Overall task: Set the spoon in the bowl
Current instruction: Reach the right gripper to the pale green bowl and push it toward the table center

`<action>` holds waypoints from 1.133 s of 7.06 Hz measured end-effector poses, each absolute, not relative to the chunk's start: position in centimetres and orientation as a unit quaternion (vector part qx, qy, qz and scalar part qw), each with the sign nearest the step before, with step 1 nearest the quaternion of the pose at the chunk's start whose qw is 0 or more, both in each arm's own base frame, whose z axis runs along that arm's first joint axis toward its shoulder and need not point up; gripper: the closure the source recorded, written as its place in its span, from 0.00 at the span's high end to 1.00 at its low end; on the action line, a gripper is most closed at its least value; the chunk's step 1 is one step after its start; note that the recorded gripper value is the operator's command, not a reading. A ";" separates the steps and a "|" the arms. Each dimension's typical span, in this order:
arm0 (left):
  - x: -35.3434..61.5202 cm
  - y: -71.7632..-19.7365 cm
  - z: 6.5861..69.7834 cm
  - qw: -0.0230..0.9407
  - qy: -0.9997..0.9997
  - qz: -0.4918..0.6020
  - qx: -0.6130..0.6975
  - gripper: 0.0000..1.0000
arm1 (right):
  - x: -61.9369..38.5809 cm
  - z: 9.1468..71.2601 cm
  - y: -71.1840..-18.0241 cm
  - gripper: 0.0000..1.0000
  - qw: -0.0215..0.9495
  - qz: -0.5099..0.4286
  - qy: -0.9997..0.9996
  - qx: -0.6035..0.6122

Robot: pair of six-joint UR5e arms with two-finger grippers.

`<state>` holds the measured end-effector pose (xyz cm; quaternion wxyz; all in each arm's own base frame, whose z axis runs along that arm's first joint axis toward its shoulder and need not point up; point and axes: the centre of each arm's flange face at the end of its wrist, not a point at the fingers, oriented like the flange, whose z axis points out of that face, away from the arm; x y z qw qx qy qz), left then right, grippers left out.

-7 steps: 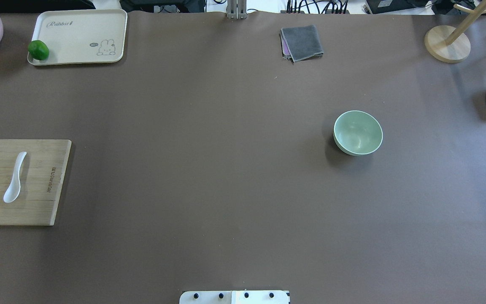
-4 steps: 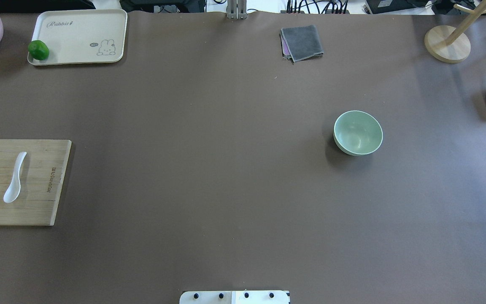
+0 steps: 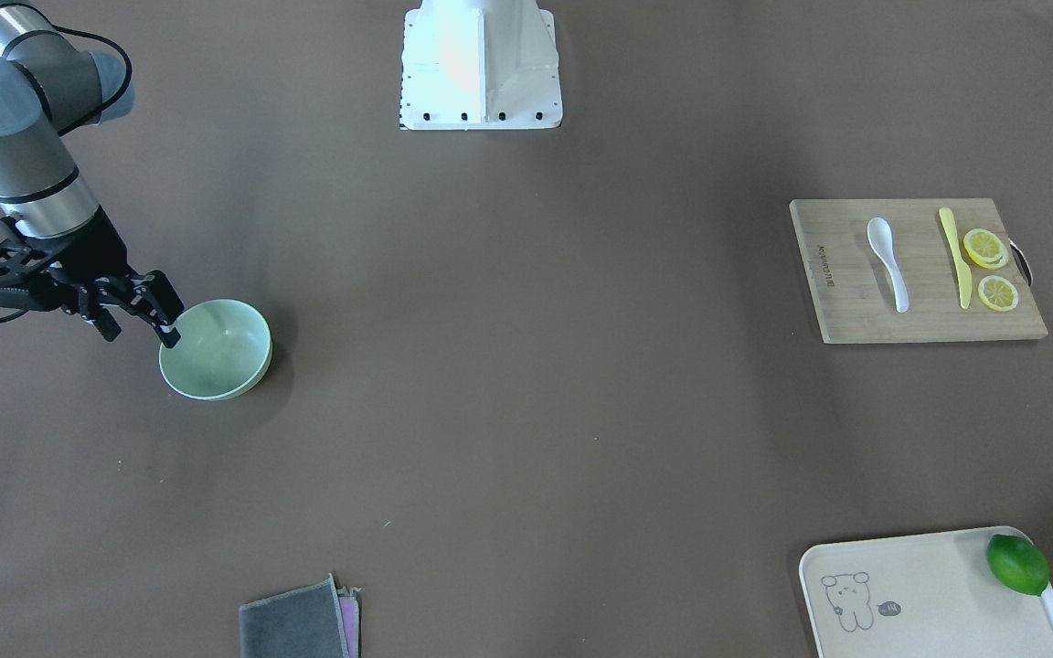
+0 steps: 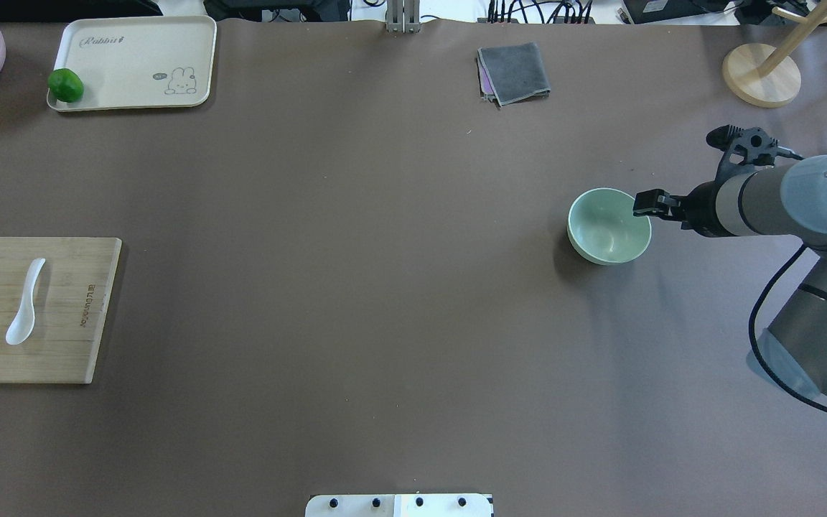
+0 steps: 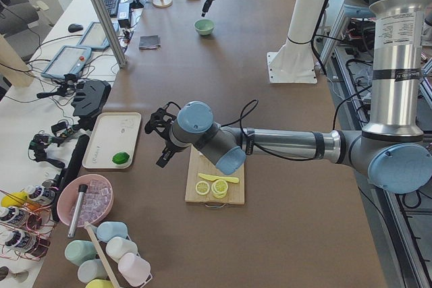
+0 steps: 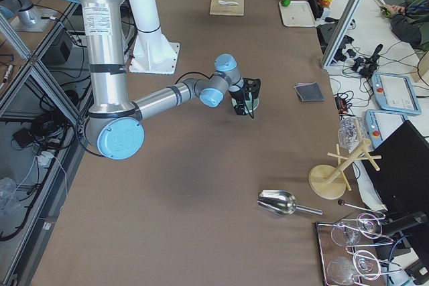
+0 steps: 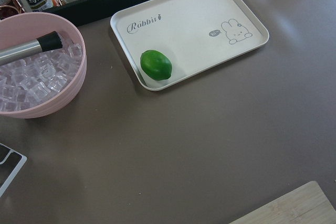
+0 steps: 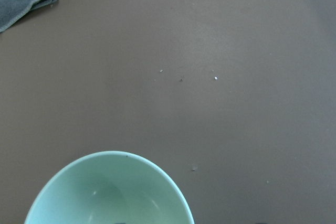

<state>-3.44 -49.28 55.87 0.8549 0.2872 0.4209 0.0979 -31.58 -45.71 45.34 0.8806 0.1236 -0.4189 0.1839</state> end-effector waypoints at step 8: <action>-3.3 -49.0 56.1 0.854 0.422 0.098 0.288 0.99 | -40.8 39.0 -42.1 0.00 0.869 0.223 -0.426 0.118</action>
